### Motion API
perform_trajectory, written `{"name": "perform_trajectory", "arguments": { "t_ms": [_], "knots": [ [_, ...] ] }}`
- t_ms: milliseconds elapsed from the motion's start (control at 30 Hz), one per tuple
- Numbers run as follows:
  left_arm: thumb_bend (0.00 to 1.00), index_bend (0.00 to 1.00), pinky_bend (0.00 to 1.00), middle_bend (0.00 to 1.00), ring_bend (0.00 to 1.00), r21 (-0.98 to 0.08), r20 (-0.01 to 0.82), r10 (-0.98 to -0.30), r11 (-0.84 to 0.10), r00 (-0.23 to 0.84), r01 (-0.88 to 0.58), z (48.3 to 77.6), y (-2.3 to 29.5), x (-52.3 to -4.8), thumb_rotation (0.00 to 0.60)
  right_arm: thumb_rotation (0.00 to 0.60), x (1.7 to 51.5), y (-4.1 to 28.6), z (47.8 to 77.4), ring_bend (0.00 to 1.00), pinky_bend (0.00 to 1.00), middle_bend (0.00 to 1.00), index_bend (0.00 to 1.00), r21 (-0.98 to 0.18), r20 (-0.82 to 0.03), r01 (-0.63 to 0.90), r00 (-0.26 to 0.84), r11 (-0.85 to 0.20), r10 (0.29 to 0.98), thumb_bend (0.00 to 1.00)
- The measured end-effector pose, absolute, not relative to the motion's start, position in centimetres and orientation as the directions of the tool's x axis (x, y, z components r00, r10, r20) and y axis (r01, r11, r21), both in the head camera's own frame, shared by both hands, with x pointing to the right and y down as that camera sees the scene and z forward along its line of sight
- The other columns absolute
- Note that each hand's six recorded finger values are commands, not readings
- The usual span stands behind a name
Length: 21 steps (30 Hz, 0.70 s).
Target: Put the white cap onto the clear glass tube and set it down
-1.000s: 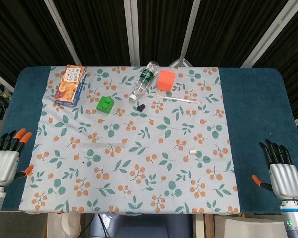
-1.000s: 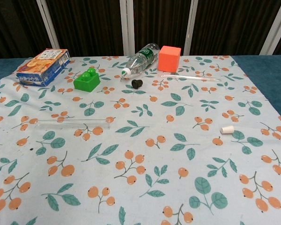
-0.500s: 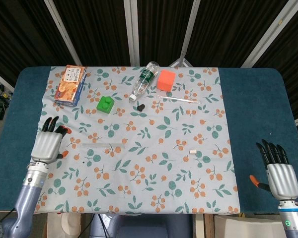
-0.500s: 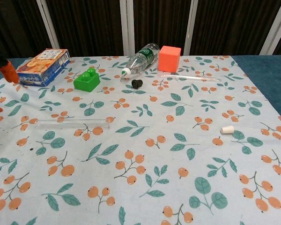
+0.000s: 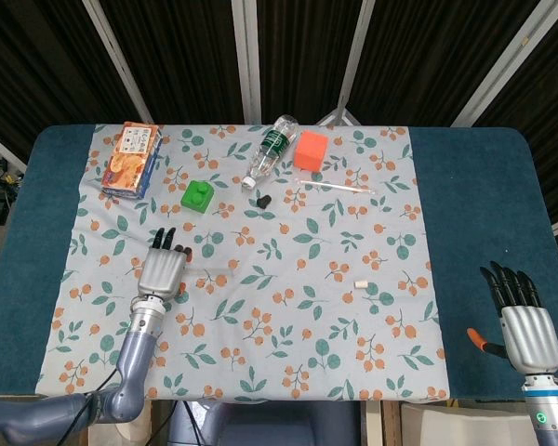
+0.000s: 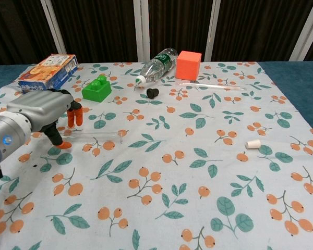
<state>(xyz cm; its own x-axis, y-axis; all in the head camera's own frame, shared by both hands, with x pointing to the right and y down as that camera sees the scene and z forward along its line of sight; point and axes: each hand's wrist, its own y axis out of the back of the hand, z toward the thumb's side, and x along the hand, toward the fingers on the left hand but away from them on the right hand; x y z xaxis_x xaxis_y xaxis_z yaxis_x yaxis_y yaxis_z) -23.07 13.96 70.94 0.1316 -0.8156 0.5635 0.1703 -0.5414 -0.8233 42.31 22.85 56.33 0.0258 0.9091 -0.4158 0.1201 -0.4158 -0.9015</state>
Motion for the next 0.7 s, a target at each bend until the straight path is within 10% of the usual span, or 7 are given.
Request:
{"name": "perform_trajectory", "arguments": {
  "t_ms": [700],
  "knots": [
    [0.37, 0.46, 0.0, 0.45, 0.06, -0.805, 0.587, -0.803, -0.565, 0.103, 0.179, 72.3, 13.6, -22.4, 0.6, 0.6, 42.3, 23.0, 56.5, 0.0, 0.0, 0.0, 0.0, -0.896, -0.427, 0.131, 0.019, -0.425, 0.904, 0.24]
  ]
}}
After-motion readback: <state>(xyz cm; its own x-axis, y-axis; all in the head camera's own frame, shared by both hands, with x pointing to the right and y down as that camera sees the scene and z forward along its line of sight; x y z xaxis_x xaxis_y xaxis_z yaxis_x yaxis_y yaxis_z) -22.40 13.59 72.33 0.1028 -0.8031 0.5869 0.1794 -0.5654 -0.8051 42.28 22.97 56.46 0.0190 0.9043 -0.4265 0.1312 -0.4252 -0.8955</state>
